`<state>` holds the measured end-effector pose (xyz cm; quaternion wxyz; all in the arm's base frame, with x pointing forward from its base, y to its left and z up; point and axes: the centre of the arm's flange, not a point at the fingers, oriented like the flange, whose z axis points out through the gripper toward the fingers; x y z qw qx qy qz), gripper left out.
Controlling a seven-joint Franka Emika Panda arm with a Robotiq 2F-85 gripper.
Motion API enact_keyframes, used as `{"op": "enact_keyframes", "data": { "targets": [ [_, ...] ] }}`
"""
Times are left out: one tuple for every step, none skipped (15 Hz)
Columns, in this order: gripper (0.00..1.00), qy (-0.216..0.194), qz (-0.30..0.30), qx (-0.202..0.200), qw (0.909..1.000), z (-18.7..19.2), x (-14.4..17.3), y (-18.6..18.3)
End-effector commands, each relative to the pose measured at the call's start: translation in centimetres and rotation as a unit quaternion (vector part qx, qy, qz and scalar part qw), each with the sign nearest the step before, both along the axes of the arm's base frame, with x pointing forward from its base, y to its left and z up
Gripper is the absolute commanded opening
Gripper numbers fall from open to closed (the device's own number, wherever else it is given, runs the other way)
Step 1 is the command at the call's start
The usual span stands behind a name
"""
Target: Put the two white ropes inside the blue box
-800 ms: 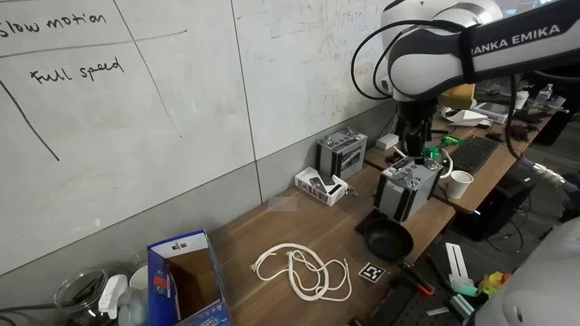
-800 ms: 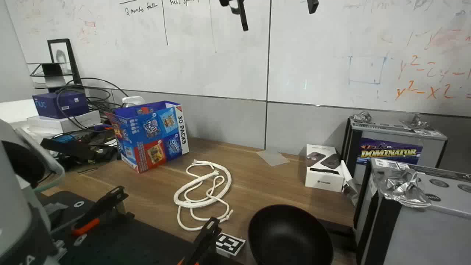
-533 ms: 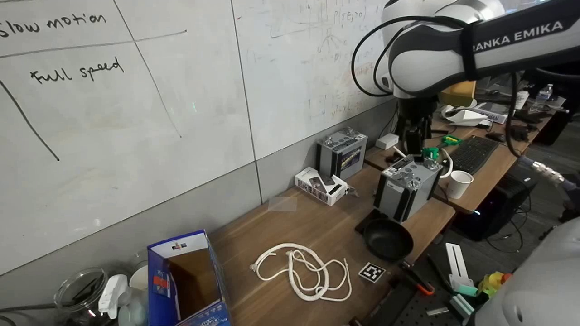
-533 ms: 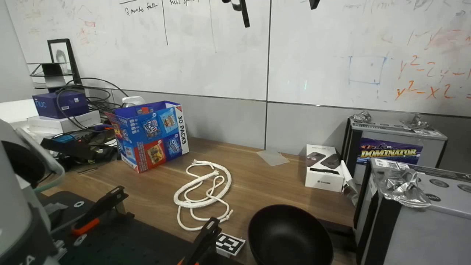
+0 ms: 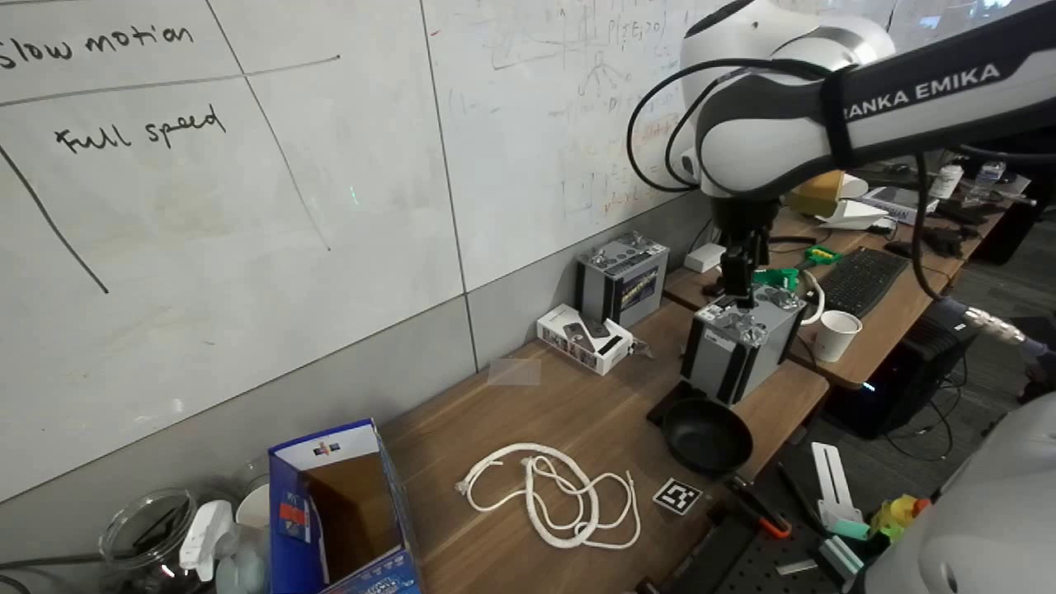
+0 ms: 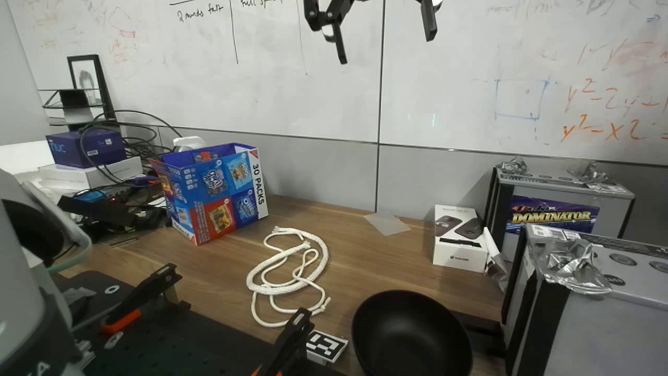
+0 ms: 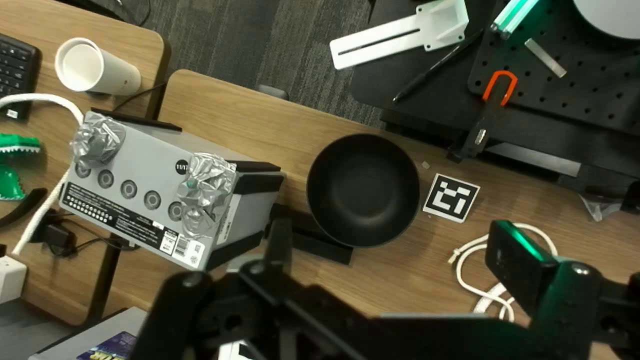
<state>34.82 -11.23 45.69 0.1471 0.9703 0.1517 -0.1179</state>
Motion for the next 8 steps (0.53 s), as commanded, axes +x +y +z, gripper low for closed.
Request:
{"op": "enact_keyframes", "data": {
  "targets": [
    [1.00, -0.043, -0.022, 0.008, 0.9988, -3.5, 2.3, 2.1],
    [1.00, -0.056, -0.032, 0.013, 0.9978, -4.8, 3.3, 2.6],
    [1.00, -0.065, -0.037, 0.018, 0.9970, -5.9, 4.0, 2.9],
    [1.00, -0.075, -0.042, 0.024, 0.9960, -7.1, 4.8, 3.3],
    [1.00, -0.085, -0.051, 0.029, 0.9947, -8.2, 5.5, 3.6],
    [1.00, -0.093, -0.058, 0.031, 0.9935, -9.5, 6.4, 3.9],
    [1.00, -0.098, -0.060, 0.034, 0.9928, -10.6, 7.0, 4.2],
    [1.00, -0.107, -0.066, 0.031, 0.9916, -11.8, 7.9, 4.6]
  ]
}}
